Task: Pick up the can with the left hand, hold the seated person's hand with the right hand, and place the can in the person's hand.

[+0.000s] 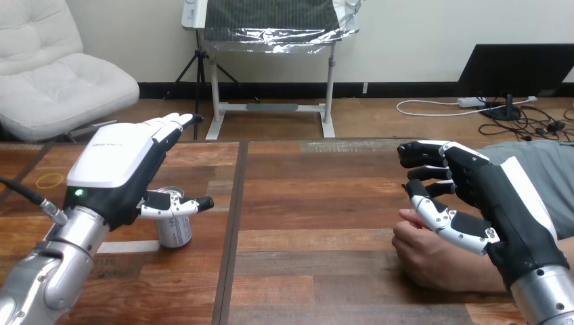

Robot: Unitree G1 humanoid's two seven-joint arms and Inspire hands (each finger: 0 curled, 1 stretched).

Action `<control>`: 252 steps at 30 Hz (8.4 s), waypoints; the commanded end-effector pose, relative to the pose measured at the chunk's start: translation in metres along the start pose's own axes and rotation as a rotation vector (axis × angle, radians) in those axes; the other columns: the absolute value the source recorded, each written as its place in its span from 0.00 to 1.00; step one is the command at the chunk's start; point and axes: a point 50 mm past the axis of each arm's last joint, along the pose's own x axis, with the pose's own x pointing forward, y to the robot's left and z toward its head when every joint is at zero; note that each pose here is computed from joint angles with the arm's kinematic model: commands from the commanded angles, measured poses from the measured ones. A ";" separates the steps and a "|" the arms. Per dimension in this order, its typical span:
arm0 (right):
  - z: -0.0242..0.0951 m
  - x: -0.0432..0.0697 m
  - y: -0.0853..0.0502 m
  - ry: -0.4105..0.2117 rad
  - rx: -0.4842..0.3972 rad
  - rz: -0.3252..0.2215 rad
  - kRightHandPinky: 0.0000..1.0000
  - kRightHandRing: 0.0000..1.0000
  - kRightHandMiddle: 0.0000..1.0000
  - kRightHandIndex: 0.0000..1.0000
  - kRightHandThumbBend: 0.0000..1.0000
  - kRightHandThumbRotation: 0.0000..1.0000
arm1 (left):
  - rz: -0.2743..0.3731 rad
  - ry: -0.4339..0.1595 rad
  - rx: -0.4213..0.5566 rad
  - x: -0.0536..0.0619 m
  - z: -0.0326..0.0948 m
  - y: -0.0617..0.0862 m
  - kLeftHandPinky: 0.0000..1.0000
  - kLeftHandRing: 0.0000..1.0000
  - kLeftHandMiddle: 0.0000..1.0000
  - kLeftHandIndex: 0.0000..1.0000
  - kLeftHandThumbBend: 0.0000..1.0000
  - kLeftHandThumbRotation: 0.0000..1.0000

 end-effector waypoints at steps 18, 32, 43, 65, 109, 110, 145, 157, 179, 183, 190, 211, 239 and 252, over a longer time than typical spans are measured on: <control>0.014 0.008 -0.009 -0.073 -0.053 0.003 0.66 0.74 0.75 0.73 0.32 0.00 | -0.108 0.084 -0.063 0.034 -0.007 -0.006 0.81 0.84 0.87 0.86 0.82 0.40; 0.014 0.008 -0.011 -0.073 -0.055 0.011 0.67 0.75 0.75 0.73 0.32 0.00 | -0.146 0.126 -0.024 0.043 -0.010 -0.024 0.79 0.84 0.87 0.85 0.86 0.39; 0.014 0.009 -0.012 -0.078 -0.046 0.018 0.67 0.75 0.75 0.73 0.32 0.00 | -0.127 0.142 -0.002 0.050 -0.005 -0.033 0.82 0.85 0.88 0.86 0.84 0.40; 0.015 0.009 -0.012 -0.070 -0.064 0.023 0.72 0.78 0.76 0.72 0.33 0.00 | -0.049 0.139 0.130 0.057 0.004 -0.044 0.85 0.87 0.88 0.87 0.79 0.43; 0.016 0.006 -0.012 -0.066 -0.063 0.034 0.74 0.77 0.75 0.71 0.32 0.00 | -0.057 0.173 0.253 0.053 -0.004 -0.048 0.91 0.89 0.89 0.88 0.78 0.47; 0.016 0.006 -0.012 -0.068 -0.064 0.034 0.74 0.77 0.75 0.71 0.32 0.00 | -0.062 0.179 0.253 0.052 -0.005 -0.049 0.91 0.89 0.89 0.88 0.79 0.47; 0.017 0.005 -0.018 -0.058 -0.106 0.039 0.74 0.78 0.75 0.71 0.34 0.00 | -0.147 0.301 0.141 0.047 -0.012 -0.058 0.86 0.87 0.89 0.87 0.79 0.49; 0.017 0.005 -0.018 -0.037 -0.107 0.036 0.74 0.78 0.75 0.71 0.34 0.00 | -0.173 0.334 0.105 0.045 -0.014 -0.060 0.82 0.86 0.88 0.86 0.80 0.45; 0.018 0.004 -0.020 -0.042 -0.114 0.037 0.74 0.77 0.74 0.71 0.34 0.00 | -0.211 0.398 0.026 0.040 -0.019 -0.064 0.79 0.84 0.87 0.87 0.76 0.43; 0.018 0.004 -0.020 -0.039 -0.120 0.038 0.74 0.77 0.74 0.71 0.34 0.00 | -0.202 0.391 0.026 0.038 -0.020 -0.065 0.76 0.83 0.86 0.86 0.76 0.42; 0.019 0.004 -0.020 -0.034 -0.122 0.036 0.74 0.77 0.74 0.71 0.35 0.00 | -0.191 0.398 0.007 0.036 -0.021 -0.066 0.71 0.80 0.84 0.84 0.75 0.39; 0.019 0.004 -0.021 -0.043 -0.127 0.045 0.63 0.70 0.71 0.70 0.35 0.00 | -0.115 0.429 -0.157 0.036 -0.020 -0.064 0.47 0.52 0.58 0.59 0.71 0.01; 0.018 0.004 -0.020 -0.028 -0.130 0.048 0.71 0.76 0.74 0.70 0.35 0.00 | -0.094 0.432 -0.187 0.036 -0.022 -0.062 0.37 0.44 0.51 0.54 0.70 0.00; 0.018 0.004 -0.020 -0.027 -0.128 0.048 0.73 0.76 0.74 0.70 0.35 0.00 | -0.084 0.426 -0.183 0.035 -0.021 -0.062 0.38 0.44 0.52 0.54 0.71 0.00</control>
